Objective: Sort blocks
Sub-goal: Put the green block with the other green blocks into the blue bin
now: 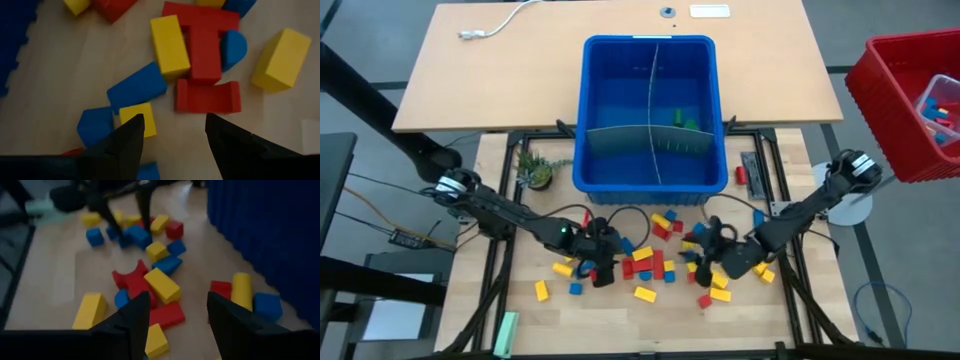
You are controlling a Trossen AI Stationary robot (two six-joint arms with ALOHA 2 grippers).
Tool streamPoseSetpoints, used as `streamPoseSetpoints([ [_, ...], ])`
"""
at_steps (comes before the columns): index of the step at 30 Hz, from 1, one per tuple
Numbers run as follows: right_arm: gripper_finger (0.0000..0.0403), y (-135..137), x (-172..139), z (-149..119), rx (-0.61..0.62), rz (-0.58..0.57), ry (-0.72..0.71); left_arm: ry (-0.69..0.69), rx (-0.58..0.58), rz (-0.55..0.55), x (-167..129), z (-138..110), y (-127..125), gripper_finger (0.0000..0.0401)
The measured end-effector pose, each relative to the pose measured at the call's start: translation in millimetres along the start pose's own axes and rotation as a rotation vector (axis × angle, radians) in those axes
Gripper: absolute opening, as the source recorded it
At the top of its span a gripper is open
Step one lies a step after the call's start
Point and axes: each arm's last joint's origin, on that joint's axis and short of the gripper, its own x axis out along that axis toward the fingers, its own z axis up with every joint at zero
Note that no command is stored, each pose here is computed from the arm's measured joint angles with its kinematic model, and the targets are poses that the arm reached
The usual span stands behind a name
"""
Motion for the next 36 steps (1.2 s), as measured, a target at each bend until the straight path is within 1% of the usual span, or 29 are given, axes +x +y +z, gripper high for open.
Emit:
streamPoseSetpoints([
  [2, 0.0183, -8, -3, -11, 0.055, 0.003, -0.035, -0.004, 0.008, 0.002, 0, 3, 1, 0.0218],
  [8, 0.0184, -27, 5, -45, 0.185, 0.005, -0.043, 0.002, -0.02, 0.036, 4, 3, 9, 0.0217],
  [11, 0.0183, -33, 10, -60, 0.224, -0.017, -0.057, 0.028, -0.027, 0.017, 10, 2, 11, 0.0217],
  [13, 0.0184, -35, 12, -65, 0.241, -0.022, -0.067, 0.053, -0.02, 0.028, 17, -1, 11, 0.0217],
  [16, 0.0185, -35, 12, -64, 0.241, -0.016, -0.075, 0.112, -0.015, 0.061, 31, -8, 13, 0.0217],
  [22, 0.0182, -35, 12, -65, 0.23, -0.012, -0.064, 0.106, -0.028, 0.05, 52, -11, 9, 0.0217],
  [25, 0.0183, -35, 12, -65, 0.229, -0.008, -0.058, 0.095, -0.057, 0.069, 54, -10, 10, 0.0217],
  [32, 0.0182, -35, 12, -65, 0.235, -0.009, -0.057, 0.03, -0.086, 0.072, 56, -4, 11, 0.0217],
  [36, 0.018, -35, 12, -65, 0.235, -0.01, -0.058, 0.06, -0.086, 0.089, 56, -6, 14, 0.0216],
])
